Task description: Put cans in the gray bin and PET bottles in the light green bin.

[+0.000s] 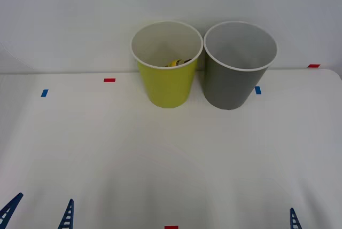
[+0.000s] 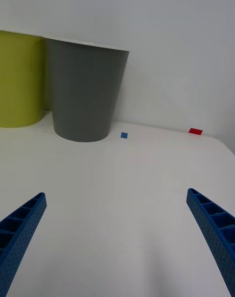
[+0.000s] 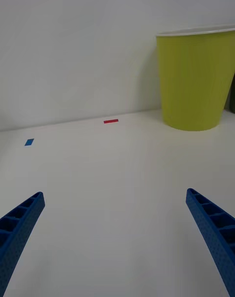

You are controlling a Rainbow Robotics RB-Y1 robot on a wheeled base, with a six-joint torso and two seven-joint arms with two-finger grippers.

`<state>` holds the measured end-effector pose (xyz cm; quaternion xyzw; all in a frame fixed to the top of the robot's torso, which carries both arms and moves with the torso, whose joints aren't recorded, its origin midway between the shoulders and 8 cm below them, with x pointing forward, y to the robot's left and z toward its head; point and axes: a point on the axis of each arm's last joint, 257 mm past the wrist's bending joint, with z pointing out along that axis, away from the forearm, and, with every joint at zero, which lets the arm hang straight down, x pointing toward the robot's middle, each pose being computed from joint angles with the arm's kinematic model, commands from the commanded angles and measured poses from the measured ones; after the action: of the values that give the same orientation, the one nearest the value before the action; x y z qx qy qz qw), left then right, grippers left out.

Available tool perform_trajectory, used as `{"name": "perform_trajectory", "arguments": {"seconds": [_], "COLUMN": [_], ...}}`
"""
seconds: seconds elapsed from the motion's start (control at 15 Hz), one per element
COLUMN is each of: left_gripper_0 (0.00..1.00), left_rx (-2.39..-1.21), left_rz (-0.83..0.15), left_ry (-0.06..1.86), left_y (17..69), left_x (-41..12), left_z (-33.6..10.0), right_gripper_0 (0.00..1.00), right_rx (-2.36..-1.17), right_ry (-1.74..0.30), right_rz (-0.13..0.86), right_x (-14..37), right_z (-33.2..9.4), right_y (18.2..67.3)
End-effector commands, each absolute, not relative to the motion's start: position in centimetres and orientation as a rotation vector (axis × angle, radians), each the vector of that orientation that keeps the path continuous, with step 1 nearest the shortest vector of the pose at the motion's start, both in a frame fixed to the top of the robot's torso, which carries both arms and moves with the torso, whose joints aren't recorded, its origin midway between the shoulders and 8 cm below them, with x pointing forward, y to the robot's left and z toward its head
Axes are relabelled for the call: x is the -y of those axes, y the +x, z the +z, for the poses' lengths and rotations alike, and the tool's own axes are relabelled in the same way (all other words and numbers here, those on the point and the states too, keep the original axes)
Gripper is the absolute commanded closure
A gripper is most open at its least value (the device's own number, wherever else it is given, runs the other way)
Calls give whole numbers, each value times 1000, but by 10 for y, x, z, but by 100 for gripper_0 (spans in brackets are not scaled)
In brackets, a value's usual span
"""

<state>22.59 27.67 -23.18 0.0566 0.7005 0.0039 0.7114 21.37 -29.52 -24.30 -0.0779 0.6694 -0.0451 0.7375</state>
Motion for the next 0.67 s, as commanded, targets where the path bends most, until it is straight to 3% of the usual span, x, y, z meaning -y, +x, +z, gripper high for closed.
{"name": "perform_trajectory", "arguments": {"seconds": [0.07, 0.67], "left_gripper_0": [0, 0], "left_rx": [-1554, -1554], "left_rz": [9, 9], "left_ry": [125, 125], "left_y": [226, 226], "left_x": [-277, -277], "left_z": [-232, -232], "right_gripper_0": [0, 0], "right_rx": [-1470, -1470], "right_ry": [-171, -171], "right_rz": [-99, -99], "right_x": [295, 295], "right_z": [-243, -243], "right_y": [214, 214]}}
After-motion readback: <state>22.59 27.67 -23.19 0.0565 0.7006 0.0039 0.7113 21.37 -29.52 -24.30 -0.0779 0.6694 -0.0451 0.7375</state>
